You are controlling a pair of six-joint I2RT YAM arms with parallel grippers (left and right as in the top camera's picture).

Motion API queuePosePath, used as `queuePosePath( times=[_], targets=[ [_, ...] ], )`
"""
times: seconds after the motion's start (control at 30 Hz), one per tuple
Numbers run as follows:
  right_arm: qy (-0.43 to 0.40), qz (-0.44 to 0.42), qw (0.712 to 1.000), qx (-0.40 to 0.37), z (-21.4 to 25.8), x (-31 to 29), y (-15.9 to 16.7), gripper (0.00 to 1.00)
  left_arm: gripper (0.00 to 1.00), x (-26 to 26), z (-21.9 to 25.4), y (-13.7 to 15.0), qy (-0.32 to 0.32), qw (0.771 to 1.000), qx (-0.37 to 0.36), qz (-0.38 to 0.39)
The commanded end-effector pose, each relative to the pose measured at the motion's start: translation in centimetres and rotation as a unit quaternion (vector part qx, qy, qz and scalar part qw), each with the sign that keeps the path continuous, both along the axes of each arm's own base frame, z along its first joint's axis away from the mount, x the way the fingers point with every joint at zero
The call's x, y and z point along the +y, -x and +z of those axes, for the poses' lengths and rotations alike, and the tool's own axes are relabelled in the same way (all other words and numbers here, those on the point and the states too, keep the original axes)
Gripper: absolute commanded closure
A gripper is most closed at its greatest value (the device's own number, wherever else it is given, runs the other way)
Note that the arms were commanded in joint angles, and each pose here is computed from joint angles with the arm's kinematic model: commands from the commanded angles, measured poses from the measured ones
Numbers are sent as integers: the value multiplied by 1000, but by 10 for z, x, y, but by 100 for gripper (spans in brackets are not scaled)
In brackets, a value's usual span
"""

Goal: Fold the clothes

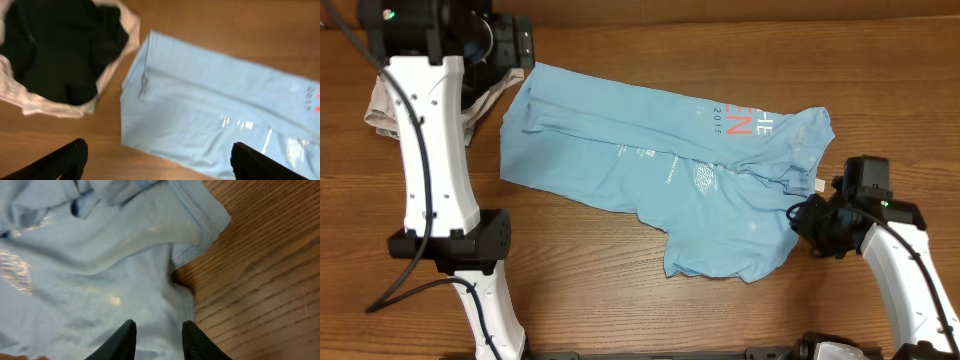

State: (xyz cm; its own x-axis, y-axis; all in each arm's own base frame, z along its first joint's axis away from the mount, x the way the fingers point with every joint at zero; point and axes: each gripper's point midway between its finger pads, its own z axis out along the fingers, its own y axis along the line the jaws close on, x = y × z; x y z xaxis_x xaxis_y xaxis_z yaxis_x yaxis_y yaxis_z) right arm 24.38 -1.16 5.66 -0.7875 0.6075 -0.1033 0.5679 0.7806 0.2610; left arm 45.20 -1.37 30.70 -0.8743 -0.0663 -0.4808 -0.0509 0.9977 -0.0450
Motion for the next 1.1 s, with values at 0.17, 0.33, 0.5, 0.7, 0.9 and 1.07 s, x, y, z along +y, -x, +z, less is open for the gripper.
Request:
queuePosePath(
  times=[0.17,0.33,0.5,0.7,0.9,1.07],
  targets=[
    [23,-20,999,25,-35,-9,4,68,7,0,-53,1,-3,997,79,-14],
    [14,-18,999,45,-48,-7,5,68,4,0,-60,1,-3,996,87,-14],
    [13,-18,998,60,-56,-7,7,78,3,0,-60,1,-3,996,87,-14],
    [13,-55,997,47,-48,-26,-1,96,4,0,-63,3,-3,995,95,-14],
    [15,-86,996,31,-38,-57,-6,96,4,0,-76,11,-3,992,125,-14],
    [18,-100,995,21,-32,-74,-7,96,3,0,-84,15,-3,989,144,-14]
  ],
)
